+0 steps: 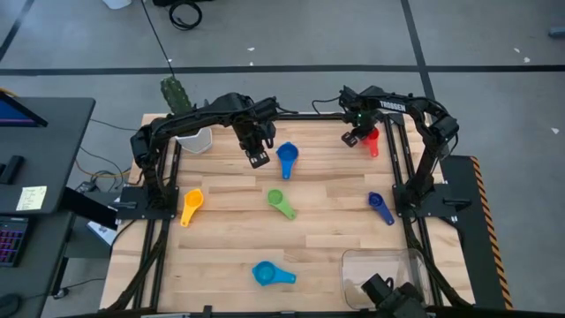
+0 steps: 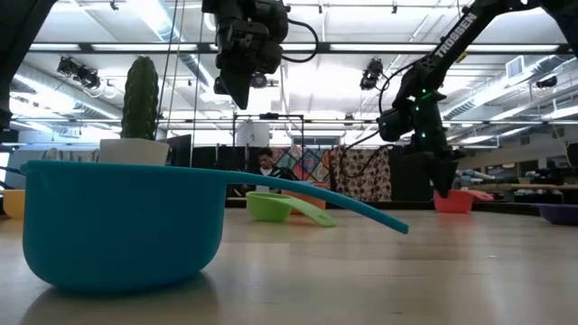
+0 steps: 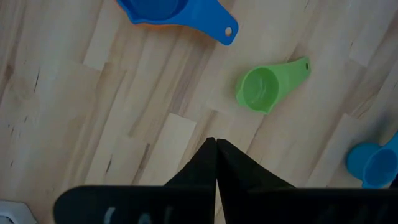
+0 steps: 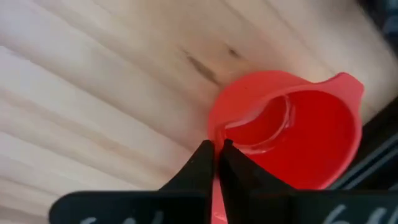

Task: Nest measuring cups in basket
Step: Stack the red measuring cup on top of the dark blue measuring cup

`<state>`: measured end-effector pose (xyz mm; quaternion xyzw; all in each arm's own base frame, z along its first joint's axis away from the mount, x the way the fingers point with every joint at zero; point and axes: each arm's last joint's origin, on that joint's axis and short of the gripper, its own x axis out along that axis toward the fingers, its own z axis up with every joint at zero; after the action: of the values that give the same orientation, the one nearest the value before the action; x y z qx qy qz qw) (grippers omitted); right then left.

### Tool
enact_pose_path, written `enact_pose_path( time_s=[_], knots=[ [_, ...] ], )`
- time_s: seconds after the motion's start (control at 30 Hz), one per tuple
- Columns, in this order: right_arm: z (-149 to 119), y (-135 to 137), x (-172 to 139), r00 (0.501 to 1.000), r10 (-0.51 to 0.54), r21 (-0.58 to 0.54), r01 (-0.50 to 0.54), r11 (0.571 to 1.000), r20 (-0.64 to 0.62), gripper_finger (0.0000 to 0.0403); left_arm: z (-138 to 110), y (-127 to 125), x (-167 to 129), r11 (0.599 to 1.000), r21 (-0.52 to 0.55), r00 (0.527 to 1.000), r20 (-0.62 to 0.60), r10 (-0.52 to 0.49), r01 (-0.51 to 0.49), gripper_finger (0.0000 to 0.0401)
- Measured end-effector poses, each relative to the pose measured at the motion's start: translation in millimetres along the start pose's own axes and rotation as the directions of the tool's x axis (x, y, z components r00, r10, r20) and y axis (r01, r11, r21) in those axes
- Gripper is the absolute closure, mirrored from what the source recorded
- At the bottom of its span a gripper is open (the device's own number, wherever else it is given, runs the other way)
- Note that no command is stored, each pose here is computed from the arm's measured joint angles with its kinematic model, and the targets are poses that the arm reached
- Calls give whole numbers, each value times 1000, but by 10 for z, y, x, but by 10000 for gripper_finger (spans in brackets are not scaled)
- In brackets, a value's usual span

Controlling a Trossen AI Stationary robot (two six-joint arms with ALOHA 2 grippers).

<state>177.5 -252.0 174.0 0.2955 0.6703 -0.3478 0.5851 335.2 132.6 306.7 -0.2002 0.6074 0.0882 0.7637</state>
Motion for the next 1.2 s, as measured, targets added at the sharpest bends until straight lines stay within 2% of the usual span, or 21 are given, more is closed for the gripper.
enact_pose_path(
  time_s=[0.13, 0.27, 0.43, 0.57, 0.8, 1.0, 1.2],
  knots=[
    [-13, -1, -18, 1000, 9, -87, -10, 996, -2, 389, -1, 0, 0, 1000, 0, 1000, -1, 0, 0, 392],
    [-77, 52, -97, 1000, 23, -94, -24, 995, -15, 390, 0, 13, -3, 1000, -4, 1000, 0, 1, -1, 392],
    [-256, 182, -369, 1000, 15, -65, -16, 998, -24, 390, -1, 44, -9, 999, -7, 999, 2, 48, -48, 392],
    [-413, 337, -735, 1000, 13, 2, -13, 1000, 11, 390, -36, 75, -104, 993, 44, 994, 28, 105, -106, 392],
    [-696, 815, -1299, 995, 37, 117, -48, 992, 91, 390, -212, 99, -501, 987, 94, 984, 137, 118, -132, 392],
    [-840, 1312, -1597, 979, 98, 199, -133, 971, 178, 390, -420, 66, -801, 982, 124, 973, 197, 120, -146, 392],
    [-822, 1735, -1786, 960, 140, 145, -179, 973, 243, 390, -655, 58, -1016, 982, 107, 973, 190, 131, -153, 392]
  ],
)
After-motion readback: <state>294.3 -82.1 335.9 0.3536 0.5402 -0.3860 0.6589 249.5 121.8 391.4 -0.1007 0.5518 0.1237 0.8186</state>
